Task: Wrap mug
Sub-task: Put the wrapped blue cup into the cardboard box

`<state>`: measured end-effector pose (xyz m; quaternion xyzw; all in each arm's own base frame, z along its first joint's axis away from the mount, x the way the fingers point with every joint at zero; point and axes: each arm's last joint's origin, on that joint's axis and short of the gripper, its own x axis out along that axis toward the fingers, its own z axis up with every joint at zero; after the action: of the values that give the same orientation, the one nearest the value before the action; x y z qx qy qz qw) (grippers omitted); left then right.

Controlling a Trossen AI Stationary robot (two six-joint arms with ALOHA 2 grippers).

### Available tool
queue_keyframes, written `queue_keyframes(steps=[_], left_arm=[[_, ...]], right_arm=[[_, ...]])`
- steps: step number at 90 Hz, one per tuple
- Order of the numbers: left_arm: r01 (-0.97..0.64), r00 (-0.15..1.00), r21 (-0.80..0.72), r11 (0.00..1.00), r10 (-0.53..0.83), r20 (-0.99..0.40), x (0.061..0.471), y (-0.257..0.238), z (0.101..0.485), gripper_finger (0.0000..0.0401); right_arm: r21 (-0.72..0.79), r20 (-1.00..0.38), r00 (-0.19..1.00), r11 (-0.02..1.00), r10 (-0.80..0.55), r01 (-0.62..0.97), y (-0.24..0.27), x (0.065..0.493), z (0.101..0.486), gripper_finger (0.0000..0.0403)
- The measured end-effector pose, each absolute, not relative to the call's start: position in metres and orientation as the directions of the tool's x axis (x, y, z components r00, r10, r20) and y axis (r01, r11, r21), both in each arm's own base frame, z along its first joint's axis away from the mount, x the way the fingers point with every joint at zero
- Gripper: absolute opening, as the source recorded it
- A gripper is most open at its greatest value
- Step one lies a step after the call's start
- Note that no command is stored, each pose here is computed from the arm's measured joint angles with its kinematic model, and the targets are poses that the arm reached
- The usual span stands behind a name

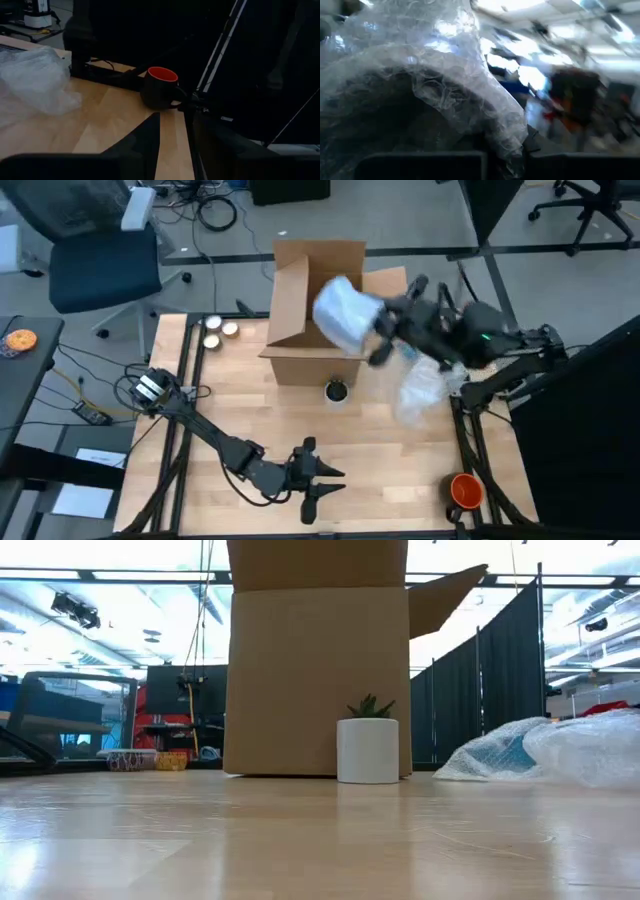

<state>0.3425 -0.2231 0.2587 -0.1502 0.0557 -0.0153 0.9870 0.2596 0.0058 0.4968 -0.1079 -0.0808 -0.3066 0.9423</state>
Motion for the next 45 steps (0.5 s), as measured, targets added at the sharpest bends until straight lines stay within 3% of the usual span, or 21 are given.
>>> queue_keyframes(steps=[19, 45], left_arm=[[0.013, 0.993, -0.298, 0.955, -0.047, -0.106, 0.343, -0.223, 0.259, 0.0105], [0.013, 0.993, -0.298, 0.955, -0.046, -0.106, 0.343, -0.223, 0.259, 0.0105]], right_arm=[[-0.266, -0.022, 0.710, 0.689, -0.704, 0.674, -0.047, 0.281, 0.459, 0.0003], [-0.692, -0.115, 0.479, 0.416, -0.870, 0.590, -0.074, 0.332, 0.409, 0.0003]])
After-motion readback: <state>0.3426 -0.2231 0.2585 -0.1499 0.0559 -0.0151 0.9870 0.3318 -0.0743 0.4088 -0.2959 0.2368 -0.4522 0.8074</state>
